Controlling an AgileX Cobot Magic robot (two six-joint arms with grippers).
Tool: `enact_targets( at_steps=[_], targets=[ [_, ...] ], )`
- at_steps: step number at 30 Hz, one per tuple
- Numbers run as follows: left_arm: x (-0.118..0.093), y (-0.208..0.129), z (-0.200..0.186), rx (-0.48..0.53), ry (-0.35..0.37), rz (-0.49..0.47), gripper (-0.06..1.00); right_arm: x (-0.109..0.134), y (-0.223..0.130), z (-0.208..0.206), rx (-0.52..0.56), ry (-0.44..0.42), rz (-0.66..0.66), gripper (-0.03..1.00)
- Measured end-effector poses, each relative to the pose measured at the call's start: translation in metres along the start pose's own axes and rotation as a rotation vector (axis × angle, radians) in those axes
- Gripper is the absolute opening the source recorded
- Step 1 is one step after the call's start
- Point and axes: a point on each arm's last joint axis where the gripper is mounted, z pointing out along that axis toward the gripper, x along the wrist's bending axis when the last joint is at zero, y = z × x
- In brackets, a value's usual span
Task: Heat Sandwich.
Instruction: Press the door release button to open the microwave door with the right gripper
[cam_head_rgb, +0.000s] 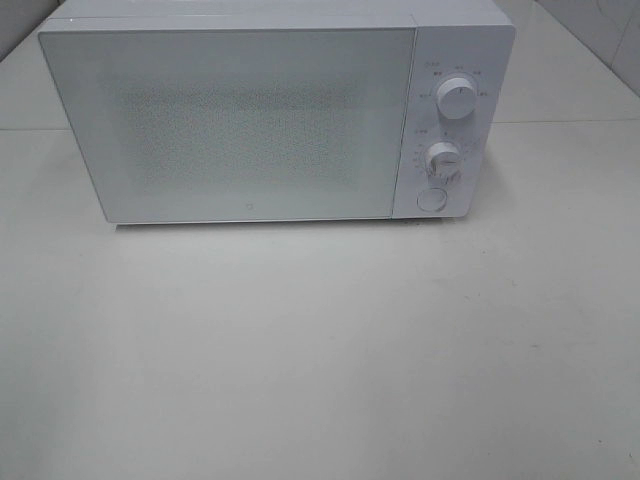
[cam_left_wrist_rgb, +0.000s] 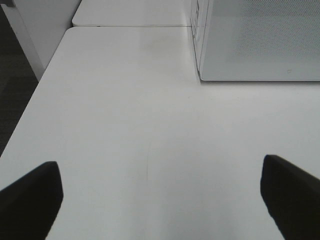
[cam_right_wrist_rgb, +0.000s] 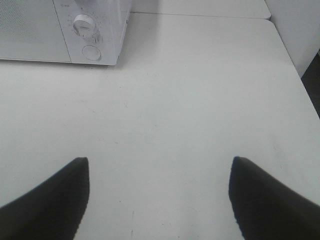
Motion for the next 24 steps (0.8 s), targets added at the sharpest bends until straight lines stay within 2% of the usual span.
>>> enact_targets(
  at_steps=[11, 18, 24],
  targets=[
    [0.0, 0.0, 0.0, 0.0, 0.0, 0.0, 0.99, 0.0, 0.001, -0.001, -0.006, 0.0, -0.001, 0.75],
    [0.0, 0.0, 0.0, 0.0, 0.0, 0.0, 0.99, 0.0, 0.01, -0.003, -0.082, 0.008, 0.0, 0.75],
    [0.0, 0.0, 0.0, 0.0, 0.0, 0.0, 0.99, 0.003, 0.022, 0.008, -0.055, 0.012, -0.005, 0.75]
  ],
)
